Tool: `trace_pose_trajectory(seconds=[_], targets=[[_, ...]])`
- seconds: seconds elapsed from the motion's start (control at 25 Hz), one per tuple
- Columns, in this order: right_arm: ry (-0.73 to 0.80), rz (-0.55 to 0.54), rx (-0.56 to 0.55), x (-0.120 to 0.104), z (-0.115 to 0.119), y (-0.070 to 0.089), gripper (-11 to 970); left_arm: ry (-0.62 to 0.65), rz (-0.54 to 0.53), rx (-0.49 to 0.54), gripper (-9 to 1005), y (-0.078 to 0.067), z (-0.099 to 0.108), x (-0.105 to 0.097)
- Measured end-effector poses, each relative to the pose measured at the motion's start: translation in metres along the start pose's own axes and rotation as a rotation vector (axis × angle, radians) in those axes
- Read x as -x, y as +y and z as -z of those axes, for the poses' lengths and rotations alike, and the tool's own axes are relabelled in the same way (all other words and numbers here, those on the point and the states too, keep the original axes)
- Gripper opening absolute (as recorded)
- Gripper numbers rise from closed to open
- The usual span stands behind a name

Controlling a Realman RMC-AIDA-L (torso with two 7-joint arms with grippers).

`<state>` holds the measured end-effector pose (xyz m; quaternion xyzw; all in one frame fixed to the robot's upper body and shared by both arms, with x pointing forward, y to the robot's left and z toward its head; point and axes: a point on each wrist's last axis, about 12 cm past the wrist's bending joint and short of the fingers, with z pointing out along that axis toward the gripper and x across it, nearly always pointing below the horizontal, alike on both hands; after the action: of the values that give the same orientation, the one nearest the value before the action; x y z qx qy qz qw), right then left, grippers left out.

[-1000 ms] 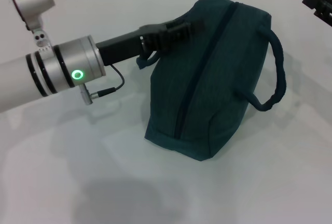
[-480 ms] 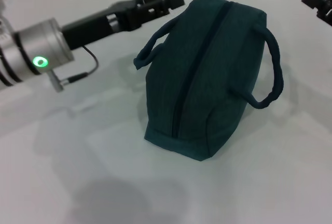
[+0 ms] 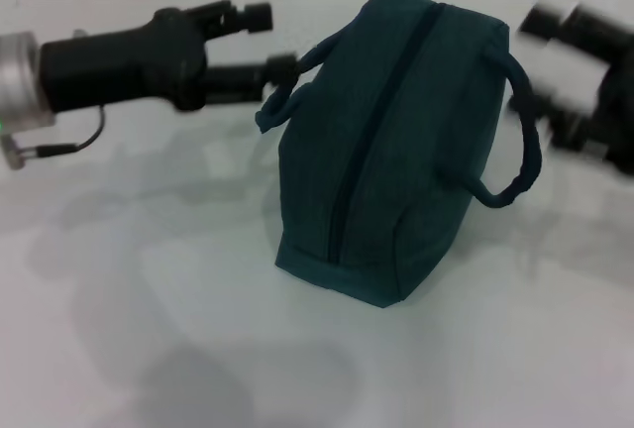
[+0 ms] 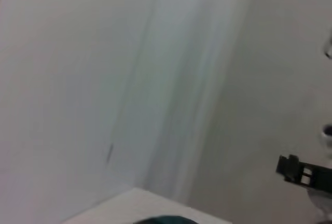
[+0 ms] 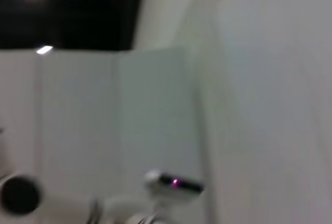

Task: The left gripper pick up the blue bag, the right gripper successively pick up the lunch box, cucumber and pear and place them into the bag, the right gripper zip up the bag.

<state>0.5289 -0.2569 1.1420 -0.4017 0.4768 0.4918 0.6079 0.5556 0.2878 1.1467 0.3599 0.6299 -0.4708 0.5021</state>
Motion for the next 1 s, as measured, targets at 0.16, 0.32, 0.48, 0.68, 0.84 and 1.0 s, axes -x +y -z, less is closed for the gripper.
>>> trace_pose_trajectory(seconds=[0.16,0.32,0.48,0.68,0.84,1.0], targets=[[0.093,0.027,0.103,-0.010,-0.012,0.011,726,0.013,-0.086,-0.074,894,-0.013,0.018,-0.002],[0.158,0.019,0.136,-0.025,-0.019,0.019,724,0.019,-0.105,-0.154,894,-0.027,0.031,-0.008],[0.200,-0.003,0.132,-0.036,-0.021,0.022,723,0.028,-0.111,-0.185,894,-0.040,0.042,-0.021],[0.231,-0.022,0.143,-0.045,-0.026,0.026,725,0.030,-0.084,-0.175,894,-0.052,0.048,-0.045],[0.257,-0.028,0.143,-0.050,-0.028,0.027,726,0.040,-0.067,-0.184,894,-0.058,0.046,-0.057],[0.266,-0.031,0.143,-0.052,-0.029,0.028,726,0.037,-0.055,-0.182,894,-0.061,0.046,-0.062]])
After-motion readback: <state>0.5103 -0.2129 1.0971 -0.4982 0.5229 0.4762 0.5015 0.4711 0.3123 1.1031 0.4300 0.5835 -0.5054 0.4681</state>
